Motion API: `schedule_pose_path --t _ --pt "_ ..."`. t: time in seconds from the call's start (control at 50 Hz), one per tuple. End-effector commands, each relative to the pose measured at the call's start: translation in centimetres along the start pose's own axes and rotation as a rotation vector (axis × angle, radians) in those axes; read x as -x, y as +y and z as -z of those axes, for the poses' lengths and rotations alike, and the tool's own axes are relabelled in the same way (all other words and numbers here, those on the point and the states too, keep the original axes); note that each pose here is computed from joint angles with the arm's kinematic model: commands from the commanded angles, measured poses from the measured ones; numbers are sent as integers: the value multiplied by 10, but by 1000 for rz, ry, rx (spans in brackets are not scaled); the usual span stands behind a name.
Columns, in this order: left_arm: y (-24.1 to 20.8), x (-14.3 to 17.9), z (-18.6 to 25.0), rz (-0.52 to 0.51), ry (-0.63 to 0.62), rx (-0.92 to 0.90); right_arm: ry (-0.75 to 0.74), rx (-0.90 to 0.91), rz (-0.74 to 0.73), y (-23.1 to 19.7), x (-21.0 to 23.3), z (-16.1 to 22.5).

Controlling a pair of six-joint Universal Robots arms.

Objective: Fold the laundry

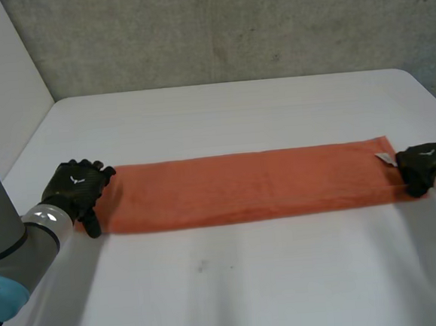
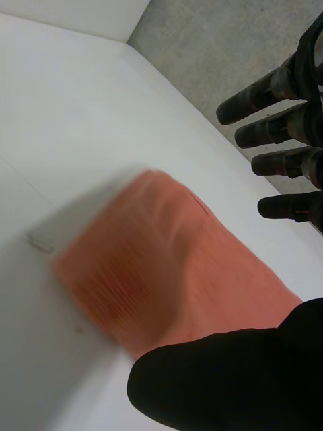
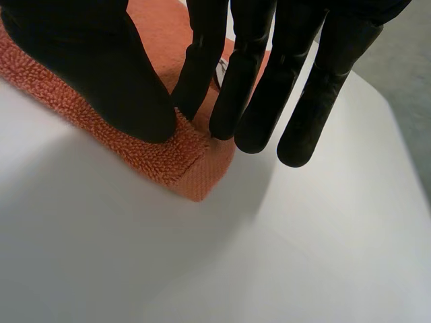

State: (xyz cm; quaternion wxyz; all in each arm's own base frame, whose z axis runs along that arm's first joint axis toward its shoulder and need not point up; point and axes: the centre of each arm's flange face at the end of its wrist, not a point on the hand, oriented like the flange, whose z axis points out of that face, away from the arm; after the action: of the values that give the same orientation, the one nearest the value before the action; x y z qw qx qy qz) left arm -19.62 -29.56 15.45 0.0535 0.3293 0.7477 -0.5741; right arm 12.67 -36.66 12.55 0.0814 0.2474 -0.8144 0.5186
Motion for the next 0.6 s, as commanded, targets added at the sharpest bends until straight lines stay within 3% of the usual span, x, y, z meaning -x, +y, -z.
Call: schedule_pose_path --t 0.02,0.14,0.26,0.44,0.6 --pt "1 -1 3 2 4 6 192 59 79 6 -56 -7" --pt "1 -2 5 2 5 7 262 37 127 -5 -78 -10" --pt "1 -2 6 -1 4 4 188 -107 99 -42 -57 -1" --pt "-3 1 9 0 -5 -6 -297 -442 62 -127 102 55" --pt "-3 5 10 3 -17 -6 -627 -592 166 -142 241 124"
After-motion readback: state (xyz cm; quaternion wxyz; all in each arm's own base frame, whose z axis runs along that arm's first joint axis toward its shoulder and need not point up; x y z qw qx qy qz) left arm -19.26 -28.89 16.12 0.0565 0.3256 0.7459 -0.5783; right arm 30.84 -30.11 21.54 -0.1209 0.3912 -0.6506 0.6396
